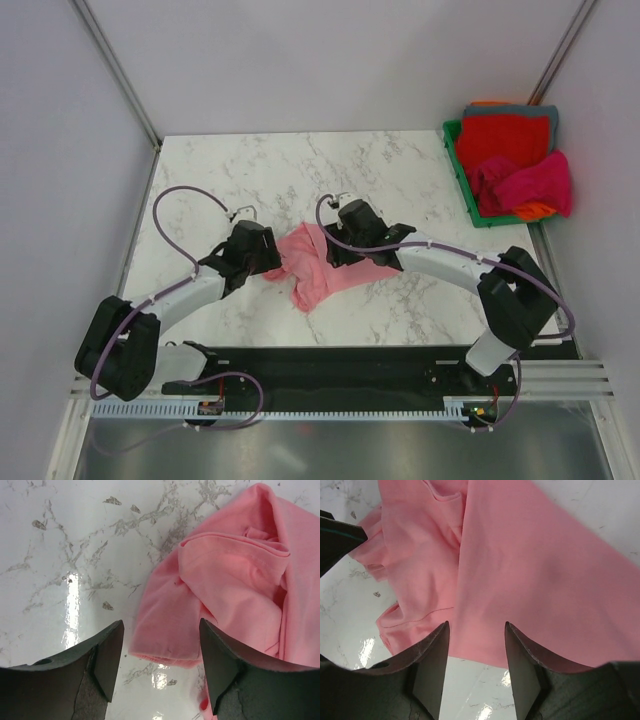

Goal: Fold and stack the t-shirts
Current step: Flatten the tshirt out

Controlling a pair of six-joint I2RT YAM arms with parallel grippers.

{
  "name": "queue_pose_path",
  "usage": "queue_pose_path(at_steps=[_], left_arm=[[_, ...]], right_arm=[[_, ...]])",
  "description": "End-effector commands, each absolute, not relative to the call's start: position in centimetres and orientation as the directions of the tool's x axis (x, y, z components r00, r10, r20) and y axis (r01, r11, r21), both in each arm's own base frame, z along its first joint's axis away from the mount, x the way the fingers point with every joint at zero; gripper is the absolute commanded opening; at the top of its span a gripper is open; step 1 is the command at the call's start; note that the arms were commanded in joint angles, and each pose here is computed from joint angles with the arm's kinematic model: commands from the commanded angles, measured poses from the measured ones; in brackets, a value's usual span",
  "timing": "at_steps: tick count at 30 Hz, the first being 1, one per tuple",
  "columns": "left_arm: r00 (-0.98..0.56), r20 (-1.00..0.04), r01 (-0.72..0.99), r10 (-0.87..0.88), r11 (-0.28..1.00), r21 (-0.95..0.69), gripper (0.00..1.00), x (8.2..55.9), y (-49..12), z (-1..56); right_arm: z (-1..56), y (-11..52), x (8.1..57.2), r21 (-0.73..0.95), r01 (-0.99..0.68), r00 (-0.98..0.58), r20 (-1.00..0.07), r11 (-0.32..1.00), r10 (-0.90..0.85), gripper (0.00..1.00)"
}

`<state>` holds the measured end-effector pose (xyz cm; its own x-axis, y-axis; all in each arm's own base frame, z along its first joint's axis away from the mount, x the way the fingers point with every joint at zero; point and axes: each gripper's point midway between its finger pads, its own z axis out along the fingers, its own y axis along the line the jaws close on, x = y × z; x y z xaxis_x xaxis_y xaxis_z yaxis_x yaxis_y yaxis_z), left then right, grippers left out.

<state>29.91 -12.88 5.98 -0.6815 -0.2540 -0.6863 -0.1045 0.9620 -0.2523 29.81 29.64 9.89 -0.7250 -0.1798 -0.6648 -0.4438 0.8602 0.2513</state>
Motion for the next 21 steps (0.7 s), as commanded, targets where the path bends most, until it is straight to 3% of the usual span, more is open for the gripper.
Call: queue_pose_path(at_steps=[1, 6, 9, 13, 17, 21], left_arm=[[-0.675, -0.686, -0.084, -0.271, 0.952, -0.294, 0.68, 30.7, -13.9, 7.2], [-0.673, -0.693, -0.034, -0.259, 0.947, -0.320, 0.64, 30.7, -14.7, 7.5], [-0.669, -0.698, -0.017, -0.256, 0.944, -0.330, 0.72, 30.7, -14.9, 7.8], [-0.664, -0.705, 0.005, -0.250, 0.941, -0.338, 0.72, 30.5, -15.1, 8.0], [-0.663, -0.706, 0.022, -0.247, 0.937, -0.348, 0.65, 30.4, -15.4, 8.3], [-0.657, -0.713, 0.039, -0.245, 0.934, -0.356, 0.63, 30.2, -15.5, 8.6]], right_arm=[[11.3, 31.8, 31.1, 0.255, -0.443, -0.696, -0.702, 0.860, -0.150, 0.56], [8.4, 32.8, 30.4, 0.236, -0.446, -0.729, -0.655, 0.863, -0.198, 0.58], [7.3, 33.5, 30.0, 0.216, -0.453, -0.736, -0.638, 0.865, -0.226, 0.58], [6.3, 33.5, 29.9, 0.168, -0.442, -0.748, -0.612, 0.881, -0.258, 0.57], [5.6, 33.2, 30.2, 0.144, -0.418, -0.758, -0.600, 0.897, -0.257, 0.44], [5.2, 33.4, 30.4, 0.137, -0.415, -0.762, -0.593, 0.899, -0.261, 0.38]])
